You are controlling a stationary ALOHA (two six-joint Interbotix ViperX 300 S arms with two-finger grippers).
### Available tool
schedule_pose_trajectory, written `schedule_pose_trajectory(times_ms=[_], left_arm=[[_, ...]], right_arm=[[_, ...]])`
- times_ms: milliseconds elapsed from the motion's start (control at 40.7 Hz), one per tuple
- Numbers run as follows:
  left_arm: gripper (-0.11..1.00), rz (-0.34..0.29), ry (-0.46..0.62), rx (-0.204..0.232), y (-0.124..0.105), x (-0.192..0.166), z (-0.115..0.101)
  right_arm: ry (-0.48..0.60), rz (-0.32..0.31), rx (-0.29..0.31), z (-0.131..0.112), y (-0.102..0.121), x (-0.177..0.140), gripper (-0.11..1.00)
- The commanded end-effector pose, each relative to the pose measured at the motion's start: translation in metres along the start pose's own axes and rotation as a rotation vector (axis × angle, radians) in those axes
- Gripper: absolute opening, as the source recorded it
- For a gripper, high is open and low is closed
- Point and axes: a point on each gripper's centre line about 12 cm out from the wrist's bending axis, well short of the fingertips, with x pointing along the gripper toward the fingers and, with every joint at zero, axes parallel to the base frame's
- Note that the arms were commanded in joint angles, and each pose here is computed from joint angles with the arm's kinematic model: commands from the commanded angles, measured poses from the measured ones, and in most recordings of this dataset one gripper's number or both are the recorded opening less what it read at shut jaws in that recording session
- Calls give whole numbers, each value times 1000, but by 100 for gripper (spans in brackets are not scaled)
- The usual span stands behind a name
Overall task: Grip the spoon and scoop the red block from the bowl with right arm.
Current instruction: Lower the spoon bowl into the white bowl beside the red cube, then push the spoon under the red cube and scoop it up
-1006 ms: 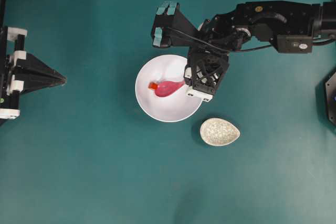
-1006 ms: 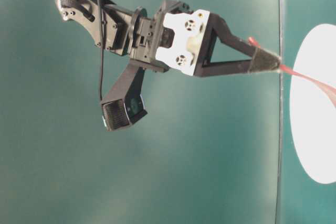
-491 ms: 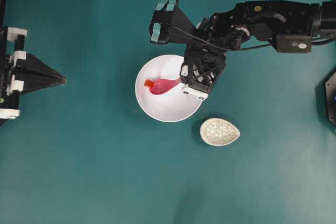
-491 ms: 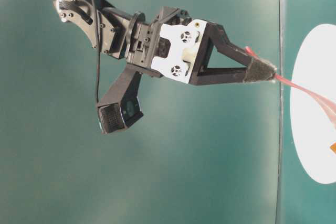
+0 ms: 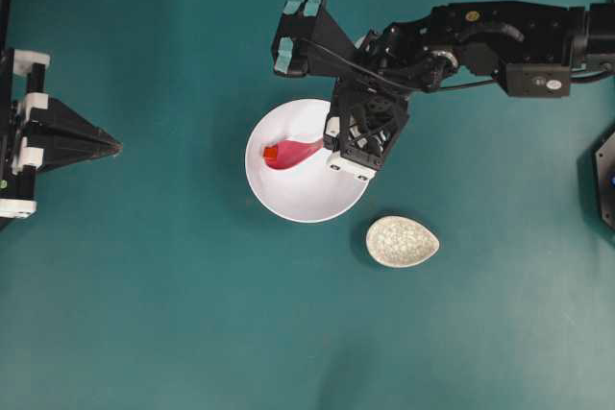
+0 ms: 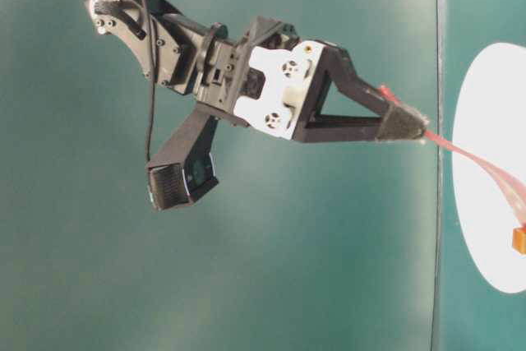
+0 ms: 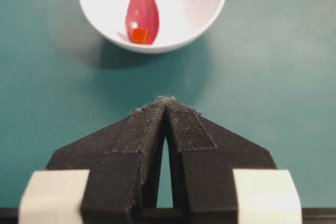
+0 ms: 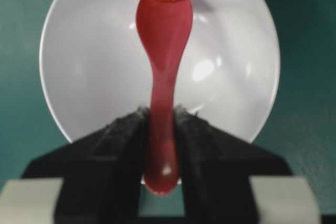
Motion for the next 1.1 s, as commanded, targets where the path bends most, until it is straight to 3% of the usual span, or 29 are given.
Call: schedule_pose_trajectory(times_ms=[0, 1080], left_arm=[[0, 2, -28, 2, 1, -1, 11], [0, 4, -23, -1, 1, 0, 10]], right_arm=[[-46, 6, -6, 5, 4, -14, 25], [-211, 10, -19, -25, 11, -26, 25]])
